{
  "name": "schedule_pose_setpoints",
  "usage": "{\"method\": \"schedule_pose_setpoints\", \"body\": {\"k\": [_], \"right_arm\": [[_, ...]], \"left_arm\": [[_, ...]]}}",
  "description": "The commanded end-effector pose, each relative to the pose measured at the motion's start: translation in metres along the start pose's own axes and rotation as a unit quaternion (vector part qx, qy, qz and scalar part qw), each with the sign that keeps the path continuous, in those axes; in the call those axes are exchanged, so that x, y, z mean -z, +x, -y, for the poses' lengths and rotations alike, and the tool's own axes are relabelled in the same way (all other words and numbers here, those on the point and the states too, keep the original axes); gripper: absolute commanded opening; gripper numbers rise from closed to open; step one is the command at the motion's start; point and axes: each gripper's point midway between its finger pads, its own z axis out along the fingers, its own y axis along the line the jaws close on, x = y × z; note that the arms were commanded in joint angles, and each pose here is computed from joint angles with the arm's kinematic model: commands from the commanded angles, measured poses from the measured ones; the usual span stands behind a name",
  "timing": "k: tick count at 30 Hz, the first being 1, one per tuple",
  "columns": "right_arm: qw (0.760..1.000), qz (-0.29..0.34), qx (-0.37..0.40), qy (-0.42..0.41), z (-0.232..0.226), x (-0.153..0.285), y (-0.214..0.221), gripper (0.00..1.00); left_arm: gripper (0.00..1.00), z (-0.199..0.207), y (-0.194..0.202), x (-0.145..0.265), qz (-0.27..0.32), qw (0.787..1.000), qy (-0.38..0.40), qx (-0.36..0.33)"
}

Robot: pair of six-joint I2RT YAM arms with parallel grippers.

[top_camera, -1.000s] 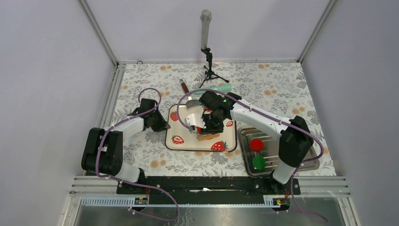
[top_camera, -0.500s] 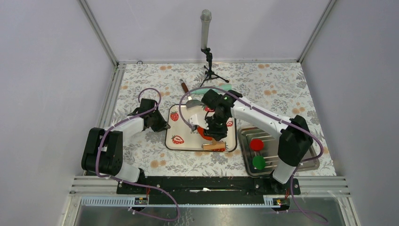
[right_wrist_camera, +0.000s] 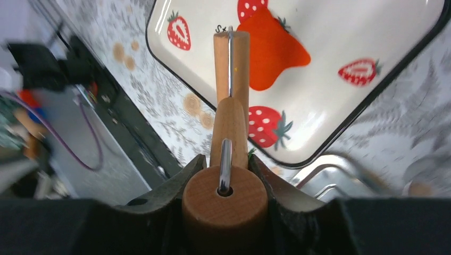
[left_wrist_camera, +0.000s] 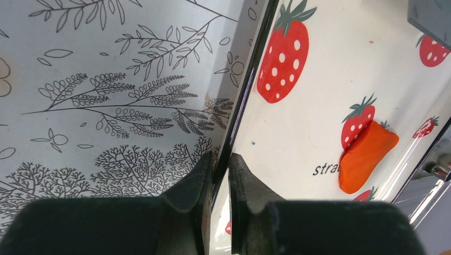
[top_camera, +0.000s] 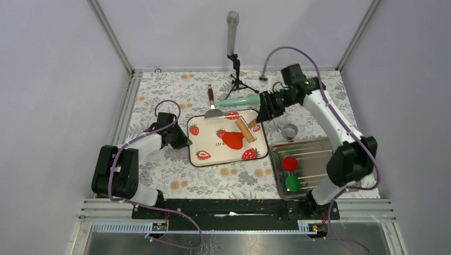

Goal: Roll out the dumpling wrappers from the dough

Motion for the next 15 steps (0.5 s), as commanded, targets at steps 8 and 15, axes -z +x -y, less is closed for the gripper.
{"method": "schedule_pose_setpoints", "body": {"k": [8, 15], "right_arm": [[0.963, 0.069, -0.259, -0.04, 0.018, -0.042, -0.004, 0.0], [0.958, 0.054, -0.283, -0.001, 0.043, -0.061, 0.006, 0.0]], "left_arm": [[0.0, -0.006, -0.002, -0.003, -0.001, 1.0, -0.018, 0.022], [0.0, -0.006, 0.001, -0.004, -0.005, 1.0, -0.012, 0.02]]}}
